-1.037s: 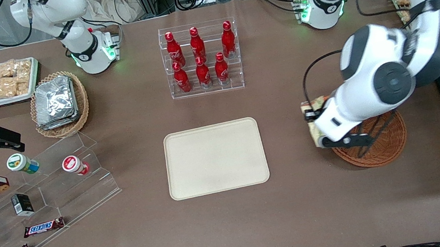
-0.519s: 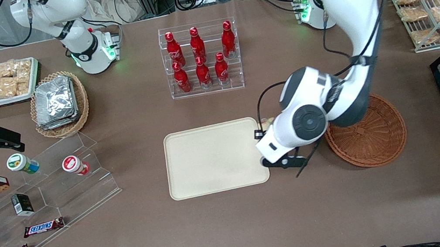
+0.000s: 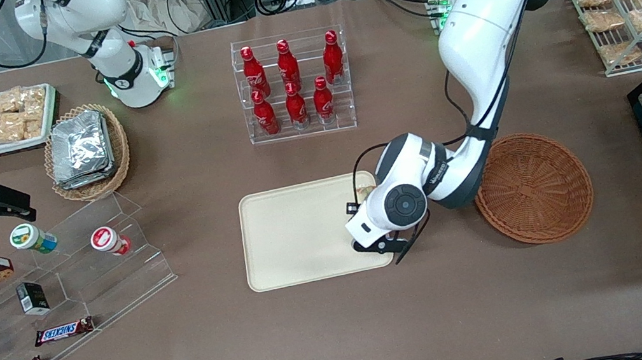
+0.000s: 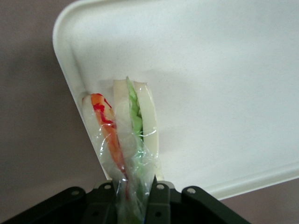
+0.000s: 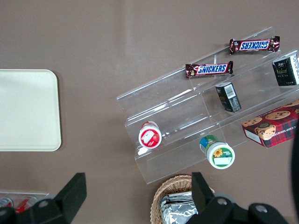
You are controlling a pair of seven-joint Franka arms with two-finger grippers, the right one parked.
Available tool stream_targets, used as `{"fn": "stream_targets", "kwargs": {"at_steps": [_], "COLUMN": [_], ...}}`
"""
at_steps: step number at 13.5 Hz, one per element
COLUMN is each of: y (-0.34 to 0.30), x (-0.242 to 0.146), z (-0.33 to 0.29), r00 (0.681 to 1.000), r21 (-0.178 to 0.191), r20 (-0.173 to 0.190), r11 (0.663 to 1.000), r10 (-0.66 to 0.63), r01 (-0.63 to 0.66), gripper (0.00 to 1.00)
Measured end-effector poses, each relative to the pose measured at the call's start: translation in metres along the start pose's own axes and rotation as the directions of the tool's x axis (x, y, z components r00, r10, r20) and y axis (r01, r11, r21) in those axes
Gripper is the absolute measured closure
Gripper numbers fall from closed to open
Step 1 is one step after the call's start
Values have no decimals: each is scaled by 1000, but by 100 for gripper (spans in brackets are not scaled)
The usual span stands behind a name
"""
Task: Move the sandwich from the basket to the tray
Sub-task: 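Carry the sandwich with the left gripper over the cream tray, then lower the sandwich onto the tray and open the left gripper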
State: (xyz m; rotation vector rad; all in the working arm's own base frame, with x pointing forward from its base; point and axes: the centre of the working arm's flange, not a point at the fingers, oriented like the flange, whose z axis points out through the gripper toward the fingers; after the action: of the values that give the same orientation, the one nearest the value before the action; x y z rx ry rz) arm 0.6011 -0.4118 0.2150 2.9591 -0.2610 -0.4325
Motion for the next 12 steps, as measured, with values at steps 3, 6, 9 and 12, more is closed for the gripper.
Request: {"fn": "stream_targets", "kwargs": {"at_steps": [3,6,9,12], "y": [0,2,2,2], "x": [1,2,3,4], "z": [8,6,5,1], "r00": [1000,1000,1000,1000], "r21": [4,1,-1,-4], "r20": [1,-9,-14,-22], "r11": [1000,1000,1000,1000], "r10": [3,4,4,4], "r01": [-3,-4,-4,-4], "gripper": [77,50,22,0]}}
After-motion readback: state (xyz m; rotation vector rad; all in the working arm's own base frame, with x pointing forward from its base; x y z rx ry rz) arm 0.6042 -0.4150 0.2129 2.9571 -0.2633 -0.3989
